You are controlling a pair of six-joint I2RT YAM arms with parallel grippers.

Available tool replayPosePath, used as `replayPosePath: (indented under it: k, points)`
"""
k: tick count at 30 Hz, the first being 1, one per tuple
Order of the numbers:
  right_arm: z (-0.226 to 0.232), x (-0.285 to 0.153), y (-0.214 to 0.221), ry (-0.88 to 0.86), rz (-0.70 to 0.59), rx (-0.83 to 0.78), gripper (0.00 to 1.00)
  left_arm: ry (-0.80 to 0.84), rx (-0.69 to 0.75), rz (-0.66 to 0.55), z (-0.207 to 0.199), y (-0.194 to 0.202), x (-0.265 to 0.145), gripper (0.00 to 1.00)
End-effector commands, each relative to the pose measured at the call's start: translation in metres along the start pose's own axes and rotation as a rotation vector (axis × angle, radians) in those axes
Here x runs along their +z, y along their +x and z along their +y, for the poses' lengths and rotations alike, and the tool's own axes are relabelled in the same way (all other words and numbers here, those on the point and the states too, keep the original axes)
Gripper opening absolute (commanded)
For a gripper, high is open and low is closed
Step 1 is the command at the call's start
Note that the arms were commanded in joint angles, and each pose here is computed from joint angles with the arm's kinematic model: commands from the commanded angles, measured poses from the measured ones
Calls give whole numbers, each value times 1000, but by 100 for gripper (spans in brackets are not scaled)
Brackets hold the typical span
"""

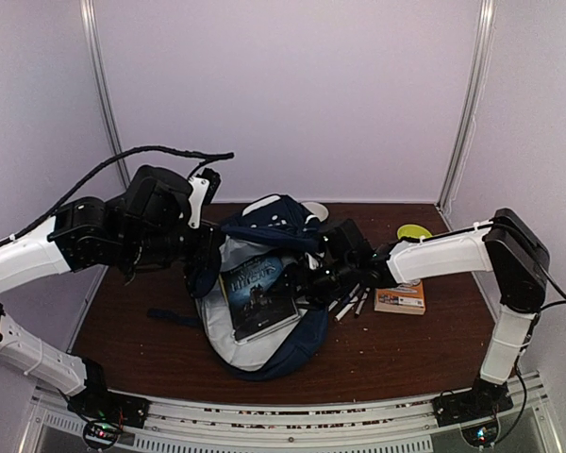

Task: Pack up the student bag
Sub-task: Place the book in the largest pocket of the bag.

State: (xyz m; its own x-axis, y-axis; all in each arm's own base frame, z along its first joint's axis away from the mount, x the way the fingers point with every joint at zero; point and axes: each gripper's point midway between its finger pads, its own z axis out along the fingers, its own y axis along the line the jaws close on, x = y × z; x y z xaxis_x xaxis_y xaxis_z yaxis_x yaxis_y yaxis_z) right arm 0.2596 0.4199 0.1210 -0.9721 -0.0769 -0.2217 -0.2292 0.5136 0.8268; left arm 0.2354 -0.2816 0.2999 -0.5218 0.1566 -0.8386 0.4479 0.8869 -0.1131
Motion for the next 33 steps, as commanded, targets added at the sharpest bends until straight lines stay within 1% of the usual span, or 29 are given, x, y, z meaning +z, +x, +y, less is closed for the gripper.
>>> replayPosePath:
  k: [1, 5, 8, 9, 10, 15, 17, 21, 26, 29, 31, 33]
  points:
    - [-15, -20, -11, 134, -59, -180, 74, -15, -43, -107, 5, -26, -3, 0]
    - [6, -3, -21, 96, -41, -277, 67, 21, -66, -121, 2, -30, -11, 0]
    - [10, 17, -29, 98, -17, -282, 64, 40, -83, -137, 2, -34, -20, 0]
    - [12, 23, -32, 91, -14, -283, 61, 42, -90, -143, 4, -35, -23, 0]
    - [13, 29, -35, 91, -9, -287, 57, 39, -97, -148, 6, -36, -27, 0]
    - [8, 49, -49, 130, 7, -323, 50, -40, -129, -166, 31, -33, -47, 0]
    - [3, 53, -51, 159, 17, -352, 50, -71, -132, -168, 40, -30, -51, 0]
    - [-1, 57, -49, 207, 53, -443, 55, -100, -133, -168, 46, -28, -53, 0]
    - [11, 55, -42, 205, 96, -541, 62, -133, -106, -133, 41, -22, -34, 0]
    - [27, 42, -31, 140, 113, -598, 64, -165, -97, -120, 42, -18, -25, 0]
    - [41, 27, -21, 72, 92, -636, 66, -188, -99, -120, 45, -16, -21, 0]
    - [47, 15, -13, 40, 68, -663, 68, -199, -106, -126, 48, -16, -19, 0]
